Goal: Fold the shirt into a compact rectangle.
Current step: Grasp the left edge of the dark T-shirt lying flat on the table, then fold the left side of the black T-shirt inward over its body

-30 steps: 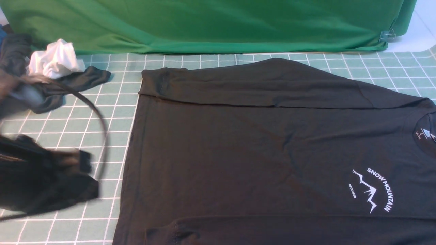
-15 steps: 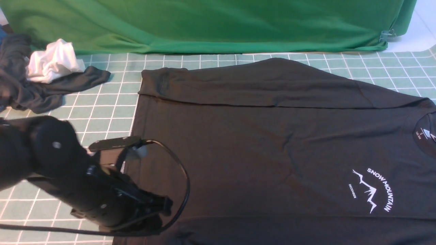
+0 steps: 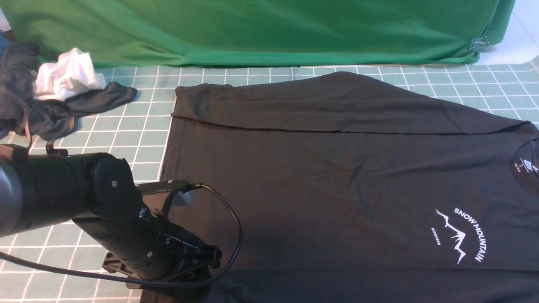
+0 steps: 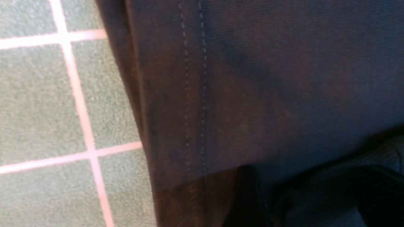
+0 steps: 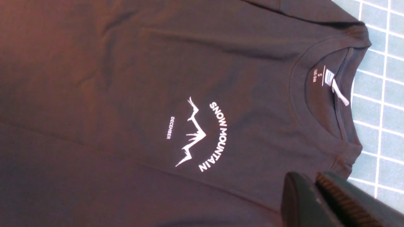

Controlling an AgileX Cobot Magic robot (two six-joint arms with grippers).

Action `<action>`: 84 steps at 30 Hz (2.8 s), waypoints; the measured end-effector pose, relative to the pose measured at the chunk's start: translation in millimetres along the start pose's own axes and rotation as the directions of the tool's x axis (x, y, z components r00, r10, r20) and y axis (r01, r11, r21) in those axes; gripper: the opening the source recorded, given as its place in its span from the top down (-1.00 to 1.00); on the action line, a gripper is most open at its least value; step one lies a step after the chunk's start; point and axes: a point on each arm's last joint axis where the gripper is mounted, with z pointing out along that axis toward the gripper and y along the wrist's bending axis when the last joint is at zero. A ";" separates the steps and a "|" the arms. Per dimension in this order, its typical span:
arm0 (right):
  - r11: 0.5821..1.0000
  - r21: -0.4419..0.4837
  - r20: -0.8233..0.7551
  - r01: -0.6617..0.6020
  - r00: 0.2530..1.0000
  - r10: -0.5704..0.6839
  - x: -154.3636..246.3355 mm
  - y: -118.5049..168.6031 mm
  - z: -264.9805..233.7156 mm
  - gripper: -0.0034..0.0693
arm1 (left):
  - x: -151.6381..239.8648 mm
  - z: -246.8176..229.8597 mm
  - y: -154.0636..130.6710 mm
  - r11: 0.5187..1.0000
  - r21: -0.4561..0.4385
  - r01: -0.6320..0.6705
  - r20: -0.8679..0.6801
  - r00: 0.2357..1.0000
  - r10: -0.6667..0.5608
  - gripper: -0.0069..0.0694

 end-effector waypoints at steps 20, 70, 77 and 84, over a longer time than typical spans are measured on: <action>1.000 0.000 0.012 0.000 1.000 0.000 -1.1 0.0 0.0 0.68 | 4.6 -1.9 -3.4 0.999 0.035 -0.035 -0.046 0.998 0.036 -0.31; 1.000 0.003 0.037 0.002 0.999 -0.002 -3.4 -0.2 -0.1 0.62 | -30.5 -87.1 -31.8 0.997 0.040 -0.069 0.183 0.981 0.061 0.79; 1.000 0.003 0.037 0.001 0.999 -0.001 -3.4 -0.2 -0.1 0.61 | -60.1 -103.5 -33.8 0.999 -0.018 -0.036 0.250 0.967 0.040 0.79; 1.000 0.002 0.037 -0.002 0.999 0.002 -3.4 -0.2 -0.1 0.59 | -97.6 -89.7 -10.8 0.997 -0.041 0.060 0.257 0.965 -0.047 0.79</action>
